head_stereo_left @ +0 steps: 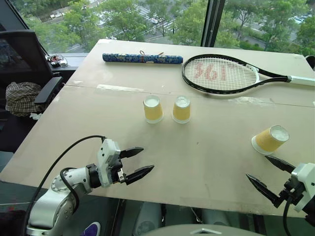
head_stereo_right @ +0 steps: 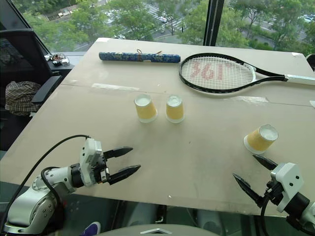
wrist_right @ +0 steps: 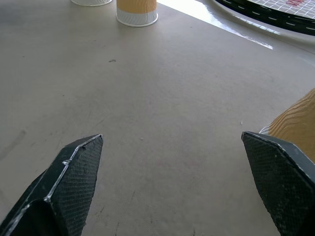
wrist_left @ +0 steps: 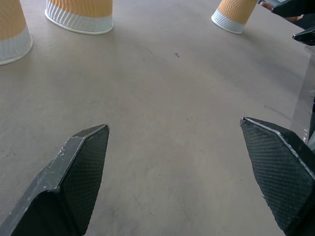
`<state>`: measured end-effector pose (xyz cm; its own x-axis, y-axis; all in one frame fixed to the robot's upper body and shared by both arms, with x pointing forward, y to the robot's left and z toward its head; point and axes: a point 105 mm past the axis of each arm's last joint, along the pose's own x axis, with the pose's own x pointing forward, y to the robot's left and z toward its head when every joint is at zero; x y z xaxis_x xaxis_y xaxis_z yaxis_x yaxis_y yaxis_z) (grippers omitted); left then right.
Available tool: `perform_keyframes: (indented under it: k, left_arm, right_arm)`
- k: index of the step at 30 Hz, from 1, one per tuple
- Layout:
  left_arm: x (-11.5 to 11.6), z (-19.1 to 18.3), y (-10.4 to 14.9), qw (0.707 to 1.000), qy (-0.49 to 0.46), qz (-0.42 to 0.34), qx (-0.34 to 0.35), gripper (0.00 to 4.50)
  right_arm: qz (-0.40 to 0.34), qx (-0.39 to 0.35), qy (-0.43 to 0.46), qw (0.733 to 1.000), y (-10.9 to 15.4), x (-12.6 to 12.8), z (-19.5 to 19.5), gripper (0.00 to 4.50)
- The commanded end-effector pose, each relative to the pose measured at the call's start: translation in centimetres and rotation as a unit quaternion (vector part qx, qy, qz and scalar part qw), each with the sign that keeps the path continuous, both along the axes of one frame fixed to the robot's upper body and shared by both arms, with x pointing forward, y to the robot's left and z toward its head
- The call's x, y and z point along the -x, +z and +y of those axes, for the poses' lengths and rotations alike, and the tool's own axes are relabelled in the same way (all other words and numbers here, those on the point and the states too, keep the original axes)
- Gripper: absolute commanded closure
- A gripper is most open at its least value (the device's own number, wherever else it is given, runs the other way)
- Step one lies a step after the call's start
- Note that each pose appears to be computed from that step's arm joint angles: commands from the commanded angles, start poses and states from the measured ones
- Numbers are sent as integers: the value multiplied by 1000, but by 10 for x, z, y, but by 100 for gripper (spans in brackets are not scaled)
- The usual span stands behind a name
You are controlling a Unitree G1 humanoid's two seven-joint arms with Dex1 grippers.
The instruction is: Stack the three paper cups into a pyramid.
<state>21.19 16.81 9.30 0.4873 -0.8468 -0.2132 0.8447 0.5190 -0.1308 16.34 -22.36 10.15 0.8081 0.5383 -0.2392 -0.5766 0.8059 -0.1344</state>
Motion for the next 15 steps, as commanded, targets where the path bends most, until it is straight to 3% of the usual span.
perform_keyframes:
  k: [1, 10, 15]
  left_arm:
    - [-6, -1, 17, 999, -5, -36, 10, 13]
    - [-18, -28, 57, 993, -50, -86, 67, 13]
    - [-8, -44, 73, 984, -119, -111, 74, 13]
  right_arm:
    - [-26, -8, 6, 1000, 5, -7, 9, 3]
    - [-114, -40, -21, 992, 35, -40, 36, 3]
    - [-170, -10, -124, 978, 58, -62, 8, 3]
